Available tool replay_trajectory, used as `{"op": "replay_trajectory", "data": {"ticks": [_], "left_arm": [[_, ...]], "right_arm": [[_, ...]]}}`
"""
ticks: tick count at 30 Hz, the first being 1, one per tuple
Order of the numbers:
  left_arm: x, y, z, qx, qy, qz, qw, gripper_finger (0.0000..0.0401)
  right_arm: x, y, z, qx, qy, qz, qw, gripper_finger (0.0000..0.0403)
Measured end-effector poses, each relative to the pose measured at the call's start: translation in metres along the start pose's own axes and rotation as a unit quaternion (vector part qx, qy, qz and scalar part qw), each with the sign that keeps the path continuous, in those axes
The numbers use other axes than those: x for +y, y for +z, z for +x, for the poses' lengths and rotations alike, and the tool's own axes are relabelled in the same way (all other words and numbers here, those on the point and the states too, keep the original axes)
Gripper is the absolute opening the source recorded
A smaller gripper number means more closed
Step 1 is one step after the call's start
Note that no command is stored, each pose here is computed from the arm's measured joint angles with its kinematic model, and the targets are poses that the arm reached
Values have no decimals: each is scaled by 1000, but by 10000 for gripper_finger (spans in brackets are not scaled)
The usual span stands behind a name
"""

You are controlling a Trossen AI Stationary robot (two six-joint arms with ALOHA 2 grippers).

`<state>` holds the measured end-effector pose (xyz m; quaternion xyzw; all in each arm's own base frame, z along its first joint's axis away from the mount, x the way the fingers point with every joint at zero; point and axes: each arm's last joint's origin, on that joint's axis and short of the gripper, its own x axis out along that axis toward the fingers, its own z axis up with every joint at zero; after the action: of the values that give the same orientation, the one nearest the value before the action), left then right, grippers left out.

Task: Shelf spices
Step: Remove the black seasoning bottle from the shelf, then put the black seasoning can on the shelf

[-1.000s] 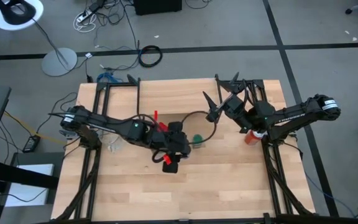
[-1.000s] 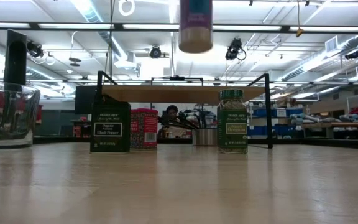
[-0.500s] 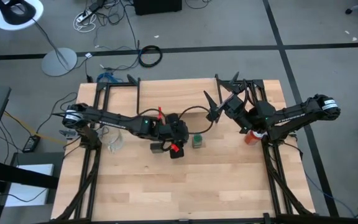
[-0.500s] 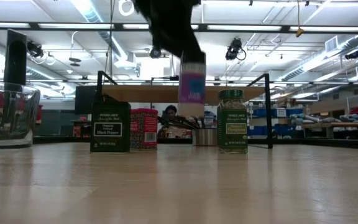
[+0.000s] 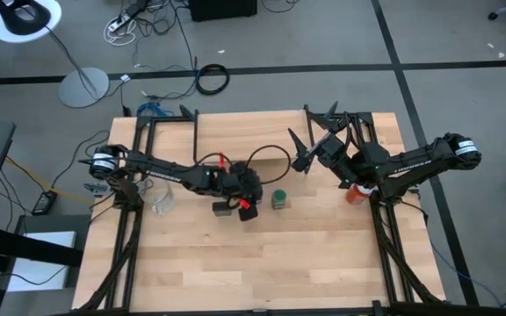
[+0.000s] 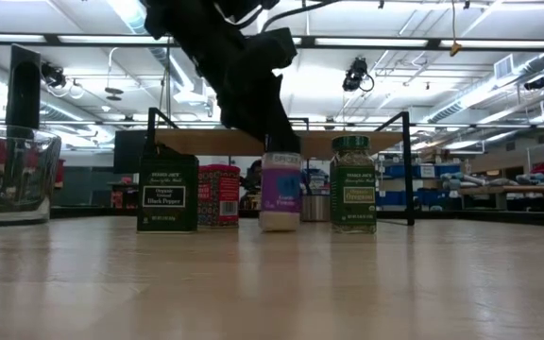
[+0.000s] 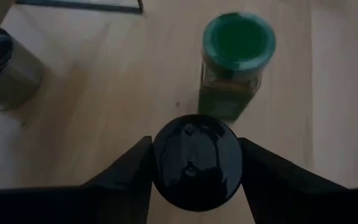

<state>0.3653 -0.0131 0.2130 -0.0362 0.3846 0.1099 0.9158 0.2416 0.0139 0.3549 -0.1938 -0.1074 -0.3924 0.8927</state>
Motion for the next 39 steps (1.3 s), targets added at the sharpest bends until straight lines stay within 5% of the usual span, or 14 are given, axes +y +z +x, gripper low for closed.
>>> {"op": "replay_trajectory", "data": {"ticks": [12, 25, 28, 34, 39], "left_arm": [[1, -5, 3, -11, -5, -4, 1000, 209], [0, 32, -22, -31, 18, -17, 999, 313], [4, 57, -55, -29, 62, -7, 998, 318], [19, 110, -177, -151, 148, 31, 977, 302], [39, 104, -276, -241, 195, 33, 950, 280]], "right_arm": [[0, 0, 0, 0, 0, 0, 1000, 308], [0, 0, 0, 1, 0, 0, 1000, 308], [0, 0, 0, 2, -1, -2, 1000, 308], [0, 0, 0, 4, -2, -7, 1000, 308], [0, -1, 0, 7, -3, -17, 1000, 308]]}}
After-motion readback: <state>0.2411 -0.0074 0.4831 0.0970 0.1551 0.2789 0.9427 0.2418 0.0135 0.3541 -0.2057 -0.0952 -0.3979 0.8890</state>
